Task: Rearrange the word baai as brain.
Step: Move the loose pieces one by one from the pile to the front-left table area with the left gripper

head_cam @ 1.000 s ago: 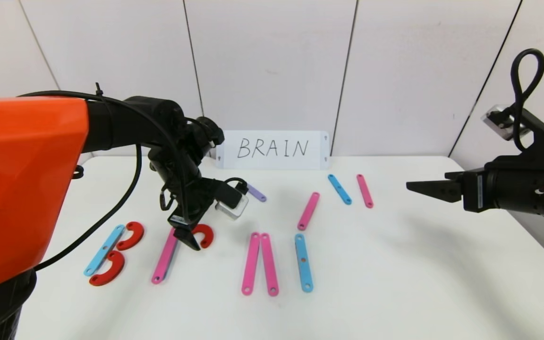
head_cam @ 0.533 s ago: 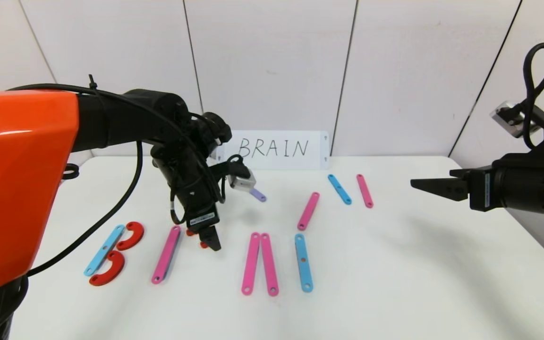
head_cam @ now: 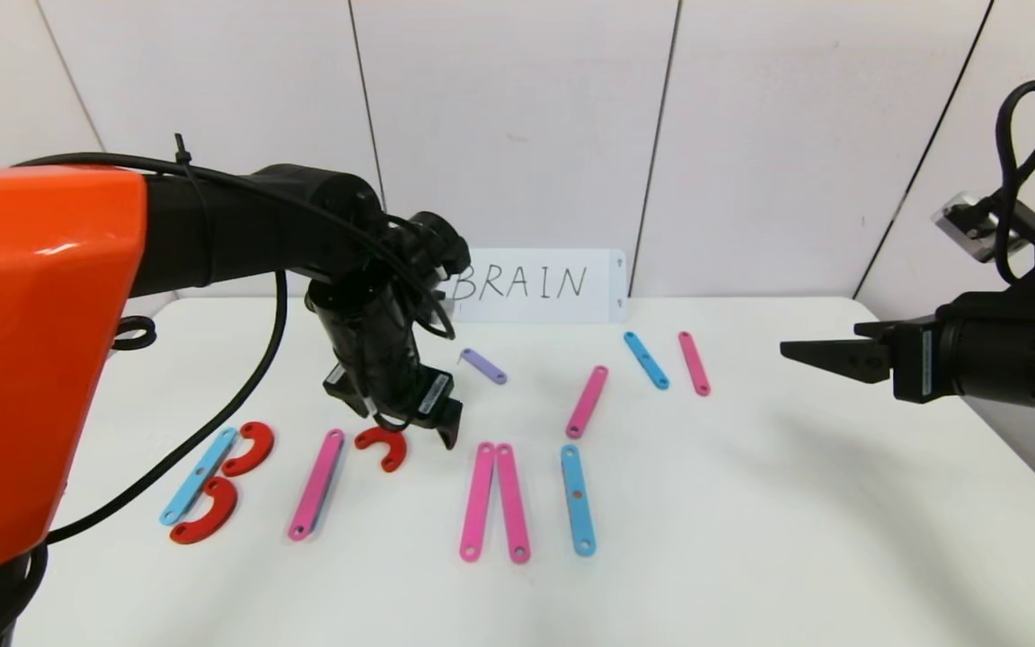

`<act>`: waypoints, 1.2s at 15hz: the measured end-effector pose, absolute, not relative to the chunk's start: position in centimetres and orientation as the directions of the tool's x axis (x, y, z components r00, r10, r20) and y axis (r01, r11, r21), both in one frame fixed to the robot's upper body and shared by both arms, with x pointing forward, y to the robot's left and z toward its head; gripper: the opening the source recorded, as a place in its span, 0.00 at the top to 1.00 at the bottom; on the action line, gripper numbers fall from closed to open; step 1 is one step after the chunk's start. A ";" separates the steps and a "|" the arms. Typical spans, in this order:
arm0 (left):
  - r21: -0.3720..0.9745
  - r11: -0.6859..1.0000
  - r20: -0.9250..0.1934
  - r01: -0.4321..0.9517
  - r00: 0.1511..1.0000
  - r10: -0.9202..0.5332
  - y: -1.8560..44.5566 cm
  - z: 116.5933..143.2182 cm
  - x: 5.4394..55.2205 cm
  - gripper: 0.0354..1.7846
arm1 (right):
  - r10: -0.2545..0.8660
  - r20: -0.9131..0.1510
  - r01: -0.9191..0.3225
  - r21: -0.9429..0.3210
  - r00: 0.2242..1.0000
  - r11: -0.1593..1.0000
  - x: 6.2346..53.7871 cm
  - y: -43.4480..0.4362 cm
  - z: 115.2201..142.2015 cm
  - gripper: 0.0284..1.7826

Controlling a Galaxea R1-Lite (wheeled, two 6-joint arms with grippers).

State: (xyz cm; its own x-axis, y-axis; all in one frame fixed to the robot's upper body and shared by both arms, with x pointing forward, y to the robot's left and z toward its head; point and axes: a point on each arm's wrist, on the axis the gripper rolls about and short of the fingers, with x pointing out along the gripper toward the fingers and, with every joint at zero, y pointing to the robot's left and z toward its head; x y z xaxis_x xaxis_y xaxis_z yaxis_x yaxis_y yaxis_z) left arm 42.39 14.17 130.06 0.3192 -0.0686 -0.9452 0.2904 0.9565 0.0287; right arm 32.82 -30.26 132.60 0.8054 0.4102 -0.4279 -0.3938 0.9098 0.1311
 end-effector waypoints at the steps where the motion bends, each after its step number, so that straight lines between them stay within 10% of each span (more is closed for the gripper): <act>1: 0.004 0.979 -0.944 0.203 0.325 -0.063 13.9 130.1 42.2 0.03 | 0.411 -0.428 -0.394 0.132 0.805 0.909 32.8 -30.2 132.6 0.03; 9: -0.128 0.917 -0.941 -0.379 0.338 0.009 13.7 129.6 42.4 0.03 | 0.413 -0.431 -0.397 0.132 0.802 0.908 32.8 -30.2 132.5 0.03; 18: -0.161 0.814 -0.954 -0.557 0.298 0.015 15.6 127.0 45.3 0.03 | 0.415 -0.432 -0.400 0.131 0.801 0.907 32.6 -30.1 132.4 0.03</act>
